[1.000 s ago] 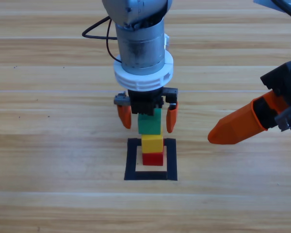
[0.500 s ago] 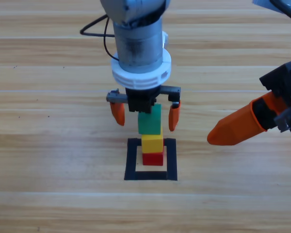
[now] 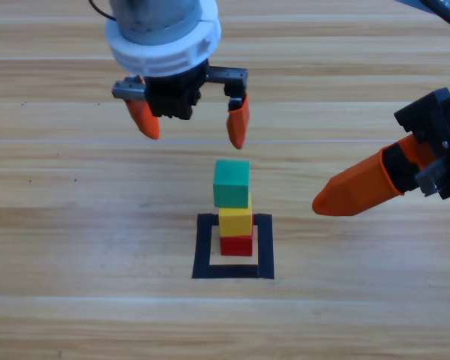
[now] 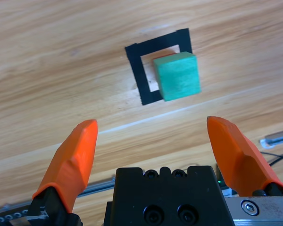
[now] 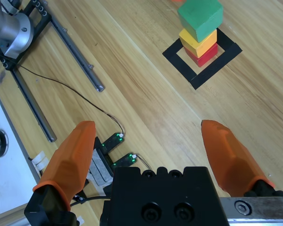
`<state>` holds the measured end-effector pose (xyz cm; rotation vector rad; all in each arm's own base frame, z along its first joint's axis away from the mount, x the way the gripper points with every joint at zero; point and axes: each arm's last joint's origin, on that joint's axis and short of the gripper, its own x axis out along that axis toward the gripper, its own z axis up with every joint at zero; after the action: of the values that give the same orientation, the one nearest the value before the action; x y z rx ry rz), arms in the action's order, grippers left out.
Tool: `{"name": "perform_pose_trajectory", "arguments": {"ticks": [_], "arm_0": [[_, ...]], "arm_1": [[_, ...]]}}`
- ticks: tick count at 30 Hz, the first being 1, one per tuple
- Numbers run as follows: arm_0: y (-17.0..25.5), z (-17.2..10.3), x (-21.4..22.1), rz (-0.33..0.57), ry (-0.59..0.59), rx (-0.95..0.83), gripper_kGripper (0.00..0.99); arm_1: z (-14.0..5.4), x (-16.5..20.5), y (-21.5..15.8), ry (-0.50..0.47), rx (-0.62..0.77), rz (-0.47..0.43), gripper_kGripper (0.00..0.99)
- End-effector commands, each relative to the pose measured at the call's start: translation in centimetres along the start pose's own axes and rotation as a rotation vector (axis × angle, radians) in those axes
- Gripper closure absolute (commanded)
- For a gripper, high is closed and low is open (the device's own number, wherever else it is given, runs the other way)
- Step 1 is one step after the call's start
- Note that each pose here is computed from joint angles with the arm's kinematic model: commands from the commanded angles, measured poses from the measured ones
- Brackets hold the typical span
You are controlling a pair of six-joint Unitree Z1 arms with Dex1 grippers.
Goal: Stack the blocks in the rectangular block: red at the bottom, yellow in the middle, green on top
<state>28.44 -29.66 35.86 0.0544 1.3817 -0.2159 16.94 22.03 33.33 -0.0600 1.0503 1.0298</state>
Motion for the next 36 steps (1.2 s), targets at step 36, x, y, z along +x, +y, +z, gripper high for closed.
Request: {"name": "perform_pose_trajectory", "arguments": {"ticks": [36], "arm_0": [[8.1, -10.5, -7.6, -0.142, -0.335, 0.409, 0.000]], "arm_1": [[-0.1, 2.6, -1.7, 0.064, 0.043, -0.034, 0.004]]}}
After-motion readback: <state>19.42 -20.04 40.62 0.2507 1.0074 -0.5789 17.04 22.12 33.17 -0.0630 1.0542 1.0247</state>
